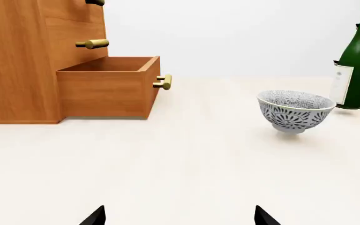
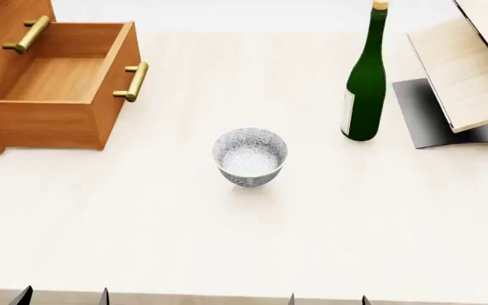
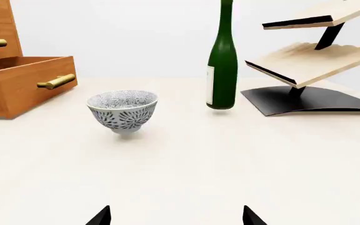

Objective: Put the bowl in the bottom drawer of the cabinet and close it.

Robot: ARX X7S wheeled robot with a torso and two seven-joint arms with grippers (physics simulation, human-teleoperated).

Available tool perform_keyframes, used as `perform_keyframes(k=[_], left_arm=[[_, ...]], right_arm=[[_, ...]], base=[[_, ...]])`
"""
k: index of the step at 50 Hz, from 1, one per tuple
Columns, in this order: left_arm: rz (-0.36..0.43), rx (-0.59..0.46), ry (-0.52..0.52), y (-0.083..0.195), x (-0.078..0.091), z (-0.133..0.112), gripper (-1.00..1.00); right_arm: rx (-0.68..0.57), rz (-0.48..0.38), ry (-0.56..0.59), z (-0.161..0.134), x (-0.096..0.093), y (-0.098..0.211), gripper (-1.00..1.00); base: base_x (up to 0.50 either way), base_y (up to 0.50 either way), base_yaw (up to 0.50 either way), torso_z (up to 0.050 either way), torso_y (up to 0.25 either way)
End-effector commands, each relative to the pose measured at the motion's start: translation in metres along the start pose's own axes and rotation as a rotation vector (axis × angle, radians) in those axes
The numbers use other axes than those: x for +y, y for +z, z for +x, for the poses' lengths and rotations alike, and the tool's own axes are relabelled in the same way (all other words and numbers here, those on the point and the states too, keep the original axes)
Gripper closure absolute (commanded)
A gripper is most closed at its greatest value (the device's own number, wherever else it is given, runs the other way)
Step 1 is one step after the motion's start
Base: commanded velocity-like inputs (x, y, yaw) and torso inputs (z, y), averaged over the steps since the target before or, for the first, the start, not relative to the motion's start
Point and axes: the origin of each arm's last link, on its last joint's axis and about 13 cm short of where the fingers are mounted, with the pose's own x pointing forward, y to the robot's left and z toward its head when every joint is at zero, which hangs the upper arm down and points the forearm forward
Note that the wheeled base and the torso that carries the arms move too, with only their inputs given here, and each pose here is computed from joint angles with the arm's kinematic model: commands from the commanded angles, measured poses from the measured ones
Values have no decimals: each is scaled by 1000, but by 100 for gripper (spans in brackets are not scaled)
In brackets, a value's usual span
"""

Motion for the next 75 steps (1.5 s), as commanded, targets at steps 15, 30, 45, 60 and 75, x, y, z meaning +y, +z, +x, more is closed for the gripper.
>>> perform_keyframes(k=[15,30,45,60,75], left_arm=[[-24,-5,34,9,-1,-1,-100],[25,-154,40,48,4,-59,-100],[54,-159,32,31,9,-89,-100],[42,-150,14,29,9,-92,-100],[46,-151,11,29,8,-93,-100]], right_arm=[[46,35,36,-2,0,1,-100],[87,86,67,-8,1,41,-100],[-102,75,132,-12,-4,177,-100],[-218,81,103,5,-15,238,-100],[-234,102,55,14,-17,243,-100]], base=[[0,0,0,0,0],[0,0,0,0,0],[0,0,0,0,0],[0,0,0,0,0],[0,108,0,0,0]])
